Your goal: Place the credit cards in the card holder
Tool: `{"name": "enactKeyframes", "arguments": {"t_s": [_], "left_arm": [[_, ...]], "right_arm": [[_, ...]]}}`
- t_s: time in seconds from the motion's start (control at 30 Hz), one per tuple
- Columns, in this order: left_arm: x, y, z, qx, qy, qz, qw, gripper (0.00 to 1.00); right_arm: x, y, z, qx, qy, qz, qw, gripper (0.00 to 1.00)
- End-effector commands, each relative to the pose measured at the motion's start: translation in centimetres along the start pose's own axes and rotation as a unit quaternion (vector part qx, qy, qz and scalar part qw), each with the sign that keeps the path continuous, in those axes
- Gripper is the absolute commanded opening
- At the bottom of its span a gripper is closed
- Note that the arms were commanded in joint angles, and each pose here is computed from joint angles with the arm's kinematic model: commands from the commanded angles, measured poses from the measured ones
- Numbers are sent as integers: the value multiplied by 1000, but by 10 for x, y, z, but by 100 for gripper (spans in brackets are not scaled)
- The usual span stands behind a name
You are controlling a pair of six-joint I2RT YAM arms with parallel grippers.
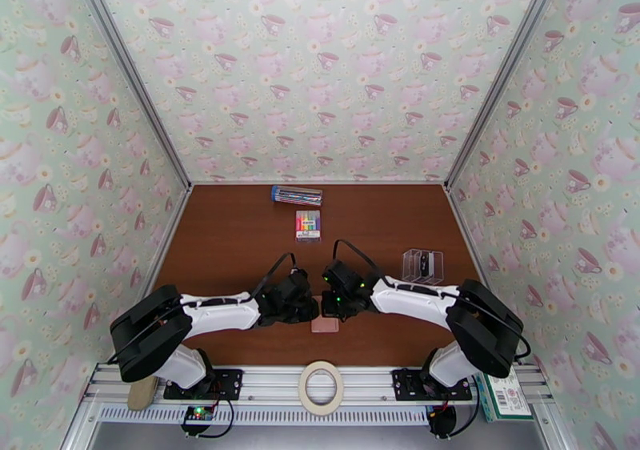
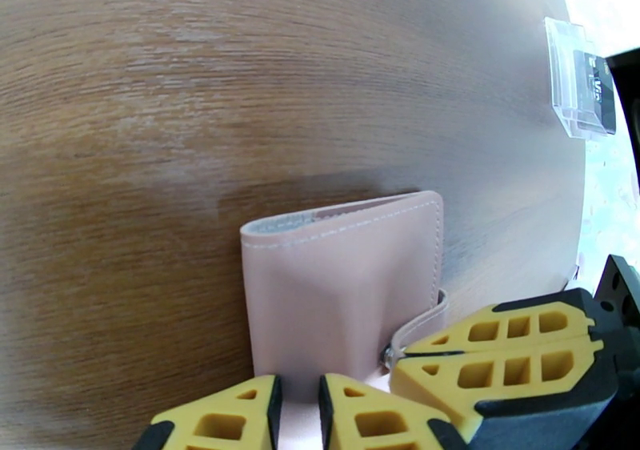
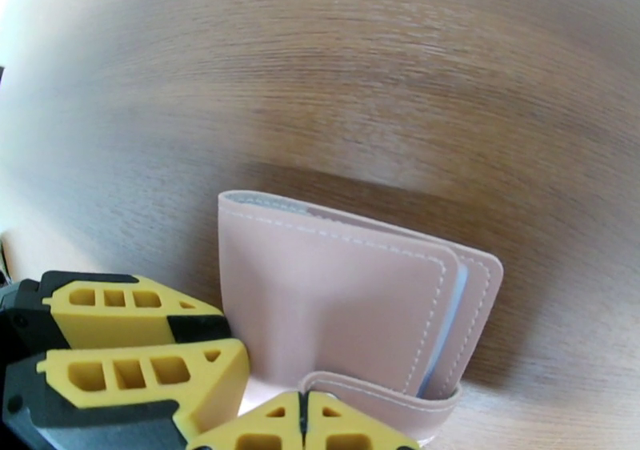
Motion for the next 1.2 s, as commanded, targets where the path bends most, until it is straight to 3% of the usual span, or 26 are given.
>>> {"name": "enactKeyframes", "arguments": {"t_s": [0.0,0.2,0.33,0.6,0.73,0.8,0.97,1.17], "left_arm": [[-2,1,2,2,11,-11,1000,23],[-3,1,3,2,12,-10,1000,23],[-1,1,3,2,9,-9,1000,23],[10,-2,-1,-6,-8,-10,1000,25],[25,-3,-4,-15,-29,-21,999,39],[34,-3,-6,-22,-43,-29,998,50],[73,-4,-15,-50,-97,-67,992,70],[146,11,-27,-67,-221,-158,960,80]], "right_arm": [[-11,-10,7,-8,28,31,999,0],[-13,-14,9,-11,31,43,999,0],[-1,-4,4,-6,7,8,1000,0],[21,9,-3,16,-31,3,999,1],[31,14,-5,26,-43,-5,999,41],[40,16,-7,33,-58,-10,998,52],[73,25,-13,67,-116,-2,991,63],[131,25,-26,96,-236,18,967,73]]}}
Point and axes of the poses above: each hand's point on the last joint's axis, 136 mm out from that joint toward the fingers, its own x axis back along the fingers, its own y axis along the line the jaws close on, z = x × y, the point moved 10 cm from there along x, back along the fingers, and after that the axes turned 12 degrees about -x, right-handed, at the moved point
